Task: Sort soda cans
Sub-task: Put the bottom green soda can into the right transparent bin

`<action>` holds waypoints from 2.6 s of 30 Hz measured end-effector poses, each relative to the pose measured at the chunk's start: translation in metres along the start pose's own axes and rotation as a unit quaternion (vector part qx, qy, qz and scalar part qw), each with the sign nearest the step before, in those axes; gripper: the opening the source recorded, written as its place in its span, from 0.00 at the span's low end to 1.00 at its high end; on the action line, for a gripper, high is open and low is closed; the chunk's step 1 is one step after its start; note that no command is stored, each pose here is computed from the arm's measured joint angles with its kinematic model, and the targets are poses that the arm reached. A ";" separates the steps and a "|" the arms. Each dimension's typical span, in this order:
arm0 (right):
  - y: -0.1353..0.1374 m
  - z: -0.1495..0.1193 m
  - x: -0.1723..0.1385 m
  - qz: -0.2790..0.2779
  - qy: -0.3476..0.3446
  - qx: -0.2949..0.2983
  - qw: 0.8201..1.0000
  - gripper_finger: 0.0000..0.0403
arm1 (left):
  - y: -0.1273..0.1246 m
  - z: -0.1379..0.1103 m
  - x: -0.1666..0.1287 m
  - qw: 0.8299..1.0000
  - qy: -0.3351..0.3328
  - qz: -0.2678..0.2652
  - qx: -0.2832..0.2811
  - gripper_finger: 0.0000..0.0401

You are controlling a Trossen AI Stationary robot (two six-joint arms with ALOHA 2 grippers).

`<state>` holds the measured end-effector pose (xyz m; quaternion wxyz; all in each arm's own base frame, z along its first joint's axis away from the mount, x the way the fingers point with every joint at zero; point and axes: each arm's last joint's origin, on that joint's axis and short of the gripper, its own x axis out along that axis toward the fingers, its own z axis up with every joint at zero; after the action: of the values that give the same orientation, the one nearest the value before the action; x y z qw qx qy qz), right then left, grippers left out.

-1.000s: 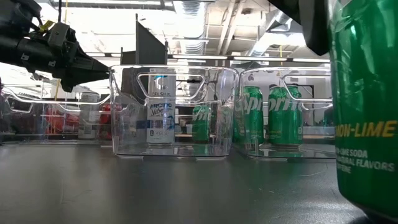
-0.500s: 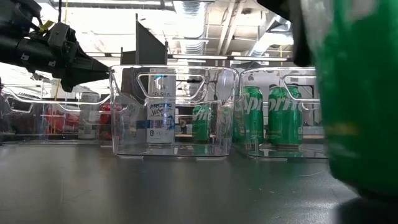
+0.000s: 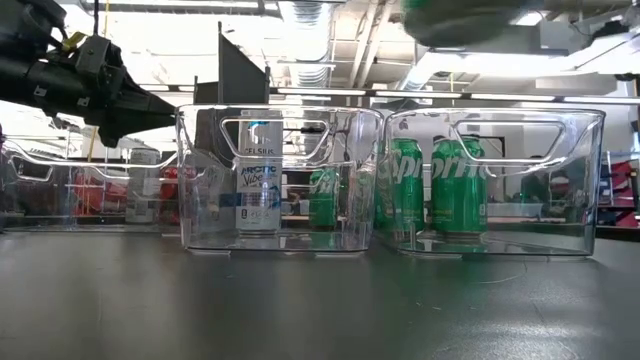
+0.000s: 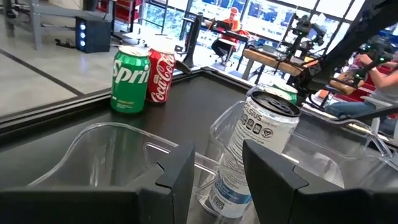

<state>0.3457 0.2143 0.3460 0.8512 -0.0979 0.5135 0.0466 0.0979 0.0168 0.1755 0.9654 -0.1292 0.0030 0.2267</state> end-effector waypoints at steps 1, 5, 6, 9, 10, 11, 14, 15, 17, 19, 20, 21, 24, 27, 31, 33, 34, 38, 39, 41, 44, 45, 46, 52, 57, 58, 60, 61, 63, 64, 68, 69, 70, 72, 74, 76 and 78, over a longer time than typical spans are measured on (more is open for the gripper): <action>-0.006 0.002 -0.007 -0.018 -0.003 0.005 1.000 0.74 | 0.000 0.000 0.000 1.000 0.001 -0.003 0.003 0.33; -0.035 0.002 -0.021 -0.084 0.015 0.043 0.995 0.74 | -0.002 0.000 0.000 1.000 0.007 -0.027 0.003 0.33; -0.042 -0.001 -0.022 -0.093 0.032 0.053 0.994 0.74 | -0.002 -0.001 0.000 0.999 0.009 -0.035 0.003 0.33; -0.062 -0.002 -0.018 -0.110 0.056 0.082 0.989 0.74 | -0.003 -0.001 0.000 0.998 0.014 -0.053 0.003 0.33; -0.067 0.000 -0.017 -0.112 0.053 0.089 0.988 0.74 | -0.003 -0.001 0.000 0.998 0.017 -0.060 0.003 0.33; -0.072 0.001 -0.016 -0.114 0.051 0.095 0.988 0.74 | -0.004 -0.001 0.000 0.998 0.018 -0.065 0.003 0.33; -0.083 0.003 -0.013 -0.119 0.051 0.106 0.986 0.74 | -0.004 -0.001 0.000 0.997 0.021 -0.075 0.005 0.33; -0.086 0.004 -0.013 -0.120 0.050 0.111 0.985 0.74 | -0.004 -0.001 0.000 0.997 0.021 -0.075 0.006 0.33; -0.088 0.002 -0.008 -0.124 0.055 0.117 0.984 0.74 | -0.004 -0.001 0.000 0.997 0.021 -0.075 0.006 0.33; -0.089 -0.002 -0.005 -0.131 0.054 0.124 0.982 0.74 | -0.004 -0.002 0.000 0.997 0.021 -0.075 0.006 0.33; -0.089 -0.004 -0.003 -0.130 0.045 0.128 0.982 0.74 | -0.004 -0.001 0.000 0.997 0.021 -0.075 0.006 0.33; -0.089 -0.007 -0.002 -0.127 0.033 0.133 0.982 0.74 | -0.004 -0.002 0.000 0.997 0.021 -0.075 0.006 0.33; -0.088 -0.018 0.001 -0.115 -0.011 0.149 0.982 0.74 | -0.004 -0.002 0.000 0.997 0.021 -0.075 0.012 0.33; -0.089 -0.036 0.001 -0.111 -0.032 0.169 0.979 0.74 | -0.004 -0.002 0.000 0.997 0.022 -0.079 0.012 0.33; -0.095 -0.063 -0.003 -0.110 -0.064 0.198 0.972 0.74 | -0.005 -0.002 0.000 0.996 0.023 -0.082 0.012 0.33; -0.099 -0.080 0.003 -0.111 -0.065 0.213 0.969 0.74 | -0.005 -0.002 0.000 0.996 0.023 -0.082 0.012 0.33; -0.100 -0.088 0.008 -0.110 -0.065 0.216 0.968 0.74 | -0.005 -0.002 0.000 0.996 0.023 -0.083 0.011 0.33; -0.108 -0.102 0.024 -0.090 -0.095 0.241 0.962 0.74 | -0.005 -0.002 0.000 0.996 0.025 -0.083 0.008 0.33; -0.111 -0.104 0.028 -0.091 -0.089 0.246 0.961 0.74 | -0.005 -0.002 0.000 0.996 0.025 -0.083 0.007 0.33; -0.117 -0.108 0.038 -0.089 -0.066 0.248 0.962 0.74 | -0.005 -0.002 0.000 0.996 0.026 -0.083 0.003 0.33; -0.126 -0.103 0.054 -0.081 -0.060 0.254 0.962 0.74 | -0.005 -0.002 0.000 0.996 0.026 -0.083 0.002 0.33; -0.130 -0.102 0.056 -0.079 -0.060 0.257 0.961 0.74 | -0.005 -0.002 0.000 0.996 0.026 -0.083 0.002 0.33; -0.132 -0.101 0.061 -0.078 -0.054 0.260 0.961 0.74 | -0.005 -0.002 -0.001 0.996 0.026 -0.083 0.002 0.33; -0.145 -0.102 0.090 -0.069 -0.012 0.276 0.958 0.74 | -0.005 -0.002 -0.001 0.996 0.027 -0.082 -0.001 0.33; -0.150 -0.100 0.103 -0.069 -0.007 0.285 0.956 0.74 | -0.005 -0.002 -0.001 0.996 0.030 -0.081 -0.009 0.33; -0.150 -0.101 0.106 -0.070 -0.003 0.287 0.955 0.74 | -0.004 -0.002 -0.001 0.996 0.031 -0.081 -0.009 0.33; -0.152 -0.101 0.109 -0.072 -0.001 0.294 0.953 0.74 | -0.004 -0.003 -0.001 0.996 0.034 -0.080 -0.008 0.33; -0.153 -0.101 0.109 -0.072 0.000 0.298 0.952 0.74 | -0.004 -0.003 -0.001 0.996 0.035 -0.080 -0.007 0.33; -0.155 -0.101 0.109 -0.074 -0.001 0.302 0.950 0.74 | -0.004 -0.003 -0.001 0.996 0.036 -0.080 -0.009 0.33; -0.155 -0.101 0.109 -0.074 -0.001 0.304 0.950 0.74 | -0.004 -0.003 -0.001 0.996 0.036 -0.079 -0.010 0.33; -0.159 -0.102 0.109 -0.078 -0.001 0.316 0.945 0.74 | -0.004 -0.003 -0.001 0.996 0.036 -0.079 -0.013 0.33; -0.159 -0.102 0.109 -0.078 -0.001 0.319 0.945 0.74 | -0.004 -0.003 -0.001 0.996 0.036 -0.079 -0.013 0.33; -0.160 -0.102 0.109 -0.079 0.000 0.320 0.944 0.74 | -0.004 -0.003 -0.001 0.996 0.036 -0.079 -0.014 0.33; -0.161 -0.103 0.109 -0.080 0.000 0.322 0.943 0.74 | -0.004 -0.003 -0.001 0.996 0.036 -0.079 -0.015 0.33; -0.162 -0.103 0.109 -0.081 0.000 0.322 0.943 0.80 | -0.004 -0.003 -0.001 0.996 0.036 -0.079 -0.015 0.33; -0.162 -0.103 0.109 -0.081 0.000 0.322 0.943 0.85 | -0.004 -0.003 -0.001 0.996 0.036 -0.079 -0.016 0.33; -0.162 -0.102 0.109 -0.082 -0.002 0.322 0.943 0.89 | -0.004 -0.003 -0.001 0.996 0.036 -0.079 -0.016 0.33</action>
<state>0.3374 0.0322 0.2224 0.8392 0.1402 0.4896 -0.1908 0.0993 0.0121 0.1740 0.9772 -0.1527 0.0237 0.1454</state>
